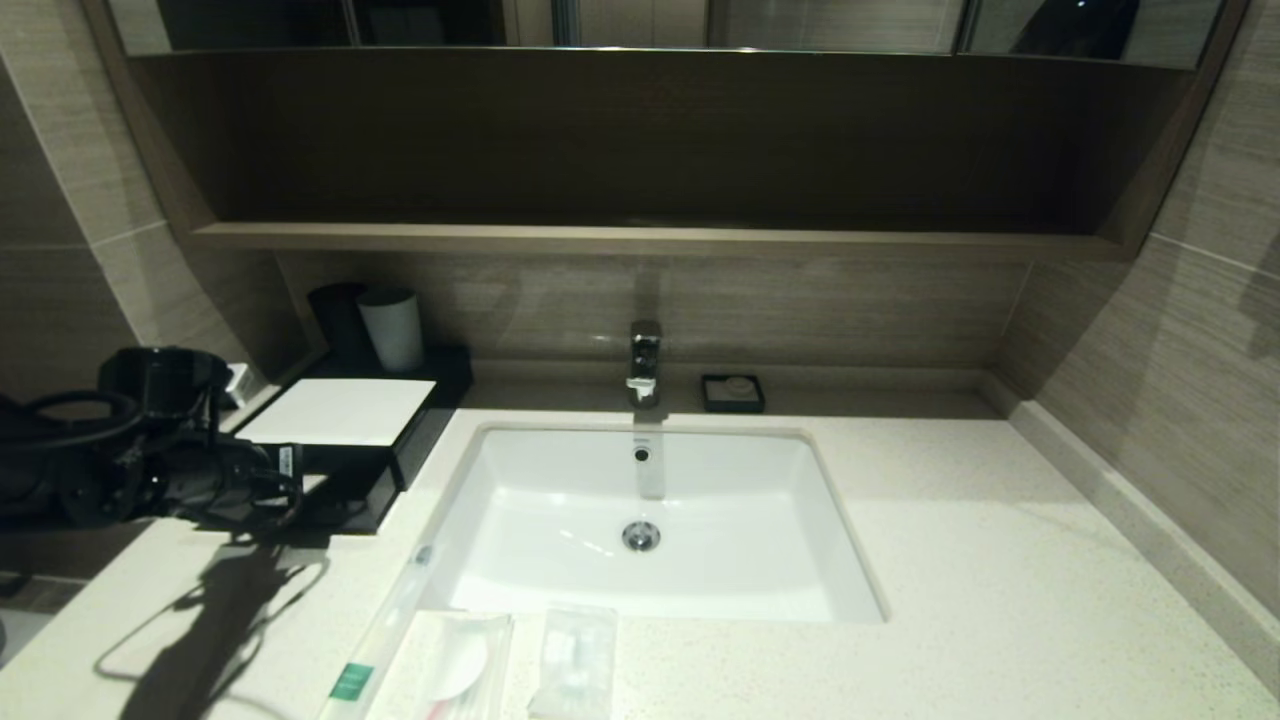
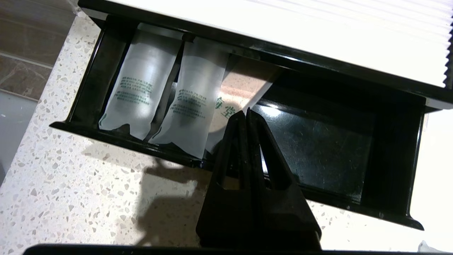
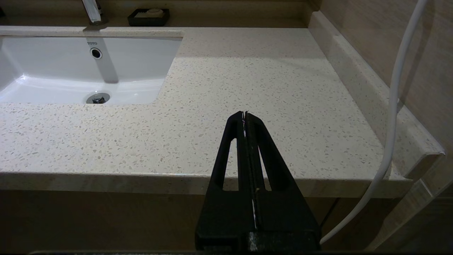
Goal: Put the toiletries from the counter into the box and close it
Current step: Open the drawer
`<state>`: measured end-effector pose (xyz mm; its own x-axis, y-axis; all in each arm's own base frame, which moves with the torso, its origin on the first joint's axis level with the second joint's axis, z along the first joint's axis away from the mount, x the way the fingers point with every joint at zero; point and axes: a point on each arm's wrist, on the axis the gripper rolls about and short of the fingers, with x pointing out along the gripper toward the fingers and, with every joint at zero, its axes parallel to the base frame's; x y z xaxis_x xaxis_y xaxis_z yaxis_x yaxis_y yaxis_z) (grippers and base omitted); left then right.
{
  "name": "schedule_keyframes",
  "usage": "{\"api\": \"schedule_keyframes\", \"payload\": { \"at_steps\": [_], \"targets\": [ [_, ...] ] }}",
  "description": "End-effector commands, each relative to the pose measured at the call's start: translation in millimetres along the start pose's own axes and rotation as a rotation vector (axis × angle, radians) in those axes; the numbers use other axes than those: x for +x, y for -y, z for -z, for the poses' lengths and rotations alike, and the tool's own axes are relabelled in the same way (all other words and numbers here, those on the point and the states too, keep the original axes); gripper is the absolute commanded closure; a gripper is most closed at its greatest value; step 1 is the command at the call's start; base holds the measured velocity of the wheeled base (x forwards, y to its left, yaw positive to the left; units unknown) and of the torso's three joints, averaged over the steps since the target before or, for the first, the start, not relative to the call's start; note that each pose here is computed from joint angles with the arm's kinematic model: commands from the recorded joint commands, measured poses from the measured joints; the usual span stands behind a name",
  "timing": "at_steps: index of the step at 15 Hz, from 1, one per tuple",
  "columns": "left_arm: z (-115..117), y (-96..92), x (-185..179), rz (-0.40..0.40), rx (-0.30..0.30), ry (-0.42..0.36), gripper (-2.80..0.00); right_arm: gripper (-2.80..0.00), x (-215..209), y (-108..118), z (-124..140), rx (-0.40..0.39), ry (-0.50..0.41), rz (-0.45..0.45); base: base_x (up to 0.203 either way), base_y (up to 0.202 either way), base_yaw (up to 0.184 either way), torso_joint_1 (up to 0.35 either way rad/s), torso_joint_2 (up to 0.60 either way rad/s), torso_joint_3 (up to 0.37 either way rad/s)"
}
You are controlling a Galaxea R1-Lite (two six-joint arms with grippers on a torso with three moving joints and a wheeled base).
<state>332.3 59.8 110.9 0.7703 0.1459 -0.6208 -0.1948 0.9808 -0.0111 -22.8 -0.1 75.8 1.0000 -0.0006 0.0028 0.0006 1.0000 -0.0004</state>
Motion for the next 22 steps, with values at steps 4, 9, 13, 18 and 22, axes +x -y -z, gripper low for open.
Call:
{"api": "schedule_keyframes", "payload": {
  "at_steps": [4,9,13,18,22],
  "targets": [
    [-1.9,-0.1,10.9,-0.002,0.0,-0.018,0.0,0.0,0.0,0.0,0.4,-0.001,0.0,-0.001,0.0,0.0,0.0,0.0,0.0,0.0],
    [-14.5,0.3,6.6,0.0,-0.001,-0.06,0.0,0.0,0.0,0.0,0.4,-0.001,0.0,-0.001,0.0,0.0,0.0,0.0,0.0,0.0],
    [-16.2,0.7,11.9,-0.001,0.0,-0.096,0.0,0.0,0.0,0.0,0.4,-0.001,0.0,-0.001,0.0,0.0,0.0,0.0,0.0,0.0],
    [-20.2,0.3,11.4,-0.003,0.001,-0.129,0.0,0.0,0.0,0.0,0.4,0.0,0.0,-0.001,0.0,0.0,0.0,0.0,0.0,0.0],
    [-17.3,0.8,16.7,-0.002,0.0,-0.143,0.0,0.0,0.0,0.0,0.4,-0.001,0.0,-0.001,0.0,0.0,0.0,0.0,0.0,0.0]
  ]
}}
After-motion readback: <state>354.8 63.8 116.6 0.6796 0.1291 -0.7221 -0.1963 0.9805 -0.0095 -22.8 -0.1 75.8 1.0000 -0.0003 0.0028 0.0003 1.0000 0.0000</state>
